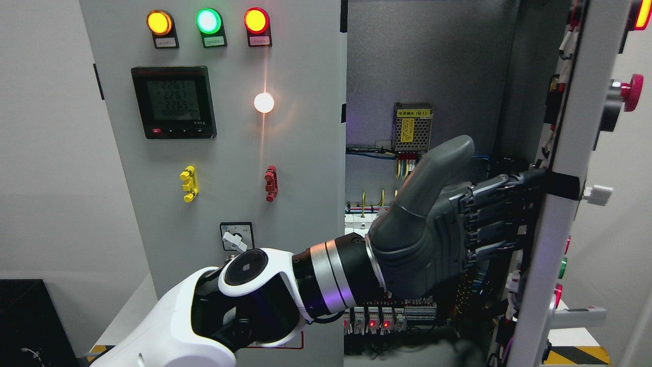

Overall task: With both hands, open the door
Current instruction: 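Push the door edge outward with the left hand, swinging it open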

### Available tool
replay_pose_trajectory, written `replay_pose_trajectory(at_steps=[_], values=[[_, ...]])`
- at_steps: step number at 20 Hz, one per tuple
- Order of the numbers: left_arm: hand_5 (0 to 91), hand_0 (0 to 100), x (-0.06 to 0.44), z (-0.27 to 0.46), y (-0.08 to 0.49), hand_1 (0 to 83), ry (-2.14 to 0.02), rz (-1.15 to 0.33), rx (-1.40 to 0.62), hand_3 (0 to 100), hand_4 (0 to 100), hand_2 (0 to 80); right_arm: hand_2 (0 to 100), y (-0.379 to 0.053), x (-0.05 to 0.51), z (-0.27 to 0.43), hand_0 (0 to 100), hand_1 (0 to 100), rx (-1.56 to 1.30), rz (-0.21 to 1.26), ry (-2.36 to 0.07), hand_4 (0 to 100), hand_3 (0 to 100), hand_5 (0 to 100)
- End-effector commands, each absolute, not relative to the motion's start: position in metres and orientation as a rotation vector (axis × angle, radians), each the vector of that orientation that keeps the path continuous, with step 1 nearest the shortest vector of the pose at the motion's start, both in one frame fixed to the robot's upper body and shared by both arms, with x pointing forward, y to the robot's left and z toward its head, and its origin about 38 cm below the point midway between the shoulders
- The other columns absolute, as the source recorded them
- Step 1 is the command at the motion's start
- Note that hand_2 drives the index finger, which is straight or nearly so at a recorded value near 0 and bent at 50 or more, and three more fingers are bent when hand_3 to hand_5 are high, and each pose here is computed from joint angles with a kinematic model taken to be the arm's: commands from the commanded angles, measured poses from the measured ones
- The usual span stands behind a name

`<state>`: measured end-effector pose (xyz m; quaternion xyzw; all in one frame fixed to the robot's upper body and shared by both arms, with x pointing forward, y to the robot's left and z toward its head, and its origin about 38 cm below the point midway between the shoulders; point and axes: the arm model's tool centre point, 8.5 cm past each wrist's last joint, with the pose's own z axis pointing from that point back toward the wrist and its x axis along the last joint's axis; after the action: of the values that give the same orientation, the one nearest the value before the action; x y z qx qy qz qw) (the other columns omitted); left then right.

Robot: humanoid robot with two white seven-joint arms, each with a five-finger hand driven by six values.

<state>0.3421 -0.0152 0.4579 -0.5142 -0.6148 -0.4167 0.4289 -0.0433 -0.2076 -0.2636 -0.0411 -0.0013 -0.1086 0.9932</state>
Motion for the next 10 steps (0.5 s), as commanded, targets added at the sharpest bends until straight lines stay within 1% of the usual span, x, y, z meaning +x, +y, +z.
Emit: replay_pose_trajectory(at_steps=[1, 10], values=[[0.0, 0, 0.32, 0.446, -0.062, 0.0, -1.438, -1.136, -1.327, 0, 0, 0.0, 0, -0.208, -0.043, -0.264, 19, 0, -0.082, -0.215, -0.003, 0, 0, 0], [0.0, 0, 0.306, 0.453, -0.104, 0.0, -1.411, -1.165, -1.382, 0, 0, 0.0, 0, -0.208, -0.043, -0.264, 19, 0, -0.082, -0.215, -0.003, 0, 0, 0]])
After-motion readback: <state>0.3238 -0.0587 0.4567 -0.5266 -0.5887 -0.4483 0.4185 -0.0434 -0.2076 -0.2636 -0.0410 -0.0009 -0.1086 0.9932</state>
